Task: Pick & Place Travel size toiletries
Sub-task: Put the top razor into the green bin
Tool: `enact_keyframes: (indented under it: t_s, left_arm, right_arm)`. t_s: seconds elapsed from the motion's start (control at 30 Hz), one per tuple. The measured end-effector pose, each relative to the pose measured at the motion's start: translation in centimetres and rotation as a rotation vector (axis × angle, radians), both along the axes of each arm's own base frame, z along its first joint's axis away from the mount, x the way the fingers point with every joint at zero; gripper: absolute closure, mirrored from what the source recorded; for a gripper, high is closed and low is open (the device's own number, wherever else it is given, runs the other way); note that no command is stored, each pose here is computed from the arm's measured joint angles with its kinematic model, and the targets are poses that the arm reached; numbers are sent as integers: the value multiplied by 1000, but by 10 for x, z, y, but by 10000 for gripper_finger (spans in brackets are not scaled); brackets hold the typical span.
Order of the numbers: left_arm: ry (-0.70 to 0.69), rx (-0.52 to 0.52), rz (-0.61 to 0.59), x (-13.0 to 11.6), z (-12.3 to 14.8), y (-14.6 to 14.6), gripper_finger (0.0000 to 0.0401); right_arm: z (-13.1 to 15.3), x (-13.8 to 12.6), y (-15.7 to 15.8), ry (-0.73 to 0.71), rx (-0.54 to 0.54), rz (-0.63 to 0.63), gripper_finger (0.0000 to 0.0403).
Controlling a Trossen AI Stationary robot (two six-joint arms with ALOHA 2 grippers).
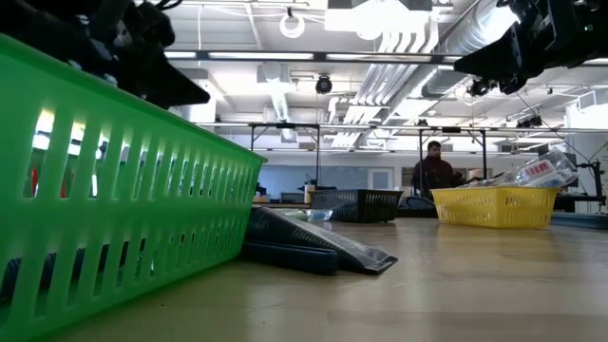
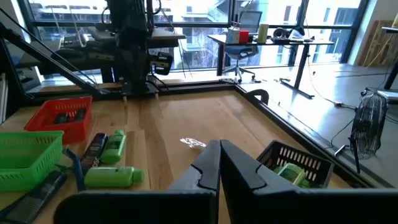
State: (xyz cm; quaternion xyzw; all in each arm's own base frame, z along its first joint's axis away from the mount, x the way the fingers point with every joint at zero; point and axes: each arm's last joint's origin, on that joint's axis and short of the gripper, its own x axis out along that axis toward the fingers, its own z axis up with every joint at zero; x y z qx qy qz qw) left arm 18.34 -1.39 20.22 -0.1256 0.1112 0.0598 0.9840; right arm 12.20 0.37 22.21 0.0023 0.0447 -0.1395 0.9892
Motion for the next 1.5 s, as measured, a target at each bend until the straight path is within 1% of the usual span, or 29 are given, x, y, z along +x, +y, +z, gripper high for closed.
enact_keyframes:
  t_s: [0.17,0.33,0.47,0.53,0.67,0.77,0.97,1.1,1.23,1.37,1.5]
  left_arm:
    - [82,-13,-57,18,16,-4,401]
    - [247,-33,-83,36,32,-10,401]
    - [363,-45,-136,49,43,-20,401]
    - [395,-83,-158,55,49,-26,401]
    - [418,-204,-182,68,57,-38,401]
    - [415,-250,-195,78,64,-51,401]
    - [435,-209,-206,104,73,-80,401]
    - [560,-186,-145,121,72,-91,401]
    - [678,-185,-103,141,67,-98,401]
    - [735,-172,-124,164,60,-107,401]
    - [769,-182,-151,180,55,-113,401]
  right_arm:
    - [0,0,0,1,-3,0,400]
    - [0,0,0,9,-31,3,400]
    - [0,0,0,10,-34,2,400]
    - [0,0,0,10,-35,-11,400]
    - [1,0,-1,8,-37,-42,400]
    - [1,0,-1,9,-37,-41,400]
    - [0,0,-1,11,-38,-41,400]
    - [-1,0,-1,16,-20,-39,400]
    - [-4,-1,-1,39,6,-38,400]
    - [-5,-1,-1,51,9,-38,400]
    - [-6,-1,-1,58,7,-38,400]
